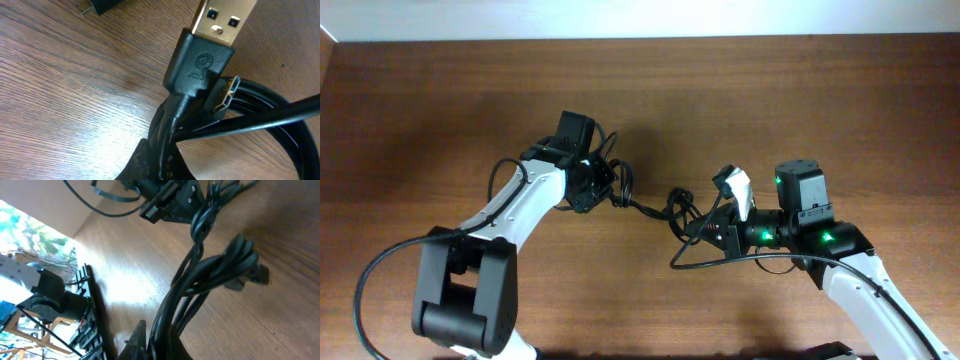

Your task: Untangle cables

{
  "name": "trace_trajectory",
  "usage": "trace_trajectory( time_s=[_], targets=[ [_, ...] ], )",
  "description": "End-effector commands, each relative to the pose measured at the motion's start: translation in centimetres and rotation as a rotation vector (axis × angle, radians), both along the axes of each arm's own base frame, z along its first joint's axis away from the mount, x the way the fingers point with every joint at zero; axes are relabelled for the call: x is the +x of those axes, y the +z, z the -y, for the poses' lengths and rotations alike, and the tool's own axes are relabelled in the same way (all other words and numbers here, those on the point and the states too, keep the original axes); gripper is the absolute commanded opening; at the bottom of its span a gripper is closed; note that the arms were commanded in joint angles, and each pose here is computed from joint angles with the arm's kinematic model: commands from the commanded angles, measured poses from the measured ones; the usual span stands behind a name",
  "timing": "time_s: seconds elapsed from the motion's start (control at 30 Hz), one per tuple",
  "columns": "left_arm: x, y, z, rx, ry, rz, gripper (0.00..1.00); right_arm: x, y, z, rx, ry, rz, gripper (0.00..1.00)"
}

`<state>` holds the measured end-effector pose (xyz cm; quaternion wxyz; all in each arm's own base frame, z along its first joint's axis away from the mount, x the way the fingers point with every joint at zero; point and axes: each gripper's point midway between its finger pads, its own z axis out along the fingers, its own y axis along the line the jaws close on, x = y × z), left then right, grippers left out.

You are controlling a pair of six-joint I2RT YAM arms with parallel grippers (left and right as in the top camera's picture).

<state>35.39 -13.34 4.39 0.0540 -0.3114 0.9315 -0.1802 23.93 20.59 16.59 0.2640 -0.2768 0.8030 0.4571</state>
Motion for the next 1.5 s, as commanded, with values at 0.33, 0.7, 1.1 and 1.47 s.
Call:
trace_trajectory(
  time_s=[0.33, 0.7, 1.1, 1.47],
  targets=[
    [1.1, 0.9, 0.3, 0.032, -0.273, 0.142, 0.00, 7.2, 5.4, 0.6, 0.185, -0.401, -0.071, 0.04],
    [1.7, 1.3, 0.8, 0.055, -0.456, 0.236, 0.00, 5.6, -0.1, 2.6, 0.012, -0.526, -0.291, 0.76],
    [1.9, 1.7, 2.4, 0.081, -0.641, 0.329, 0.00, 5.2, -1.6, 3.6, 0.001, -0.649, -0.446, 0.99],
    [1.8, 1.6, 3.6, 0.037, -0.333, 0.229, 0.00, 4.4, -2.3, 2.0, -0.025, -0.546, -0.432, 0.83]
  ],
)
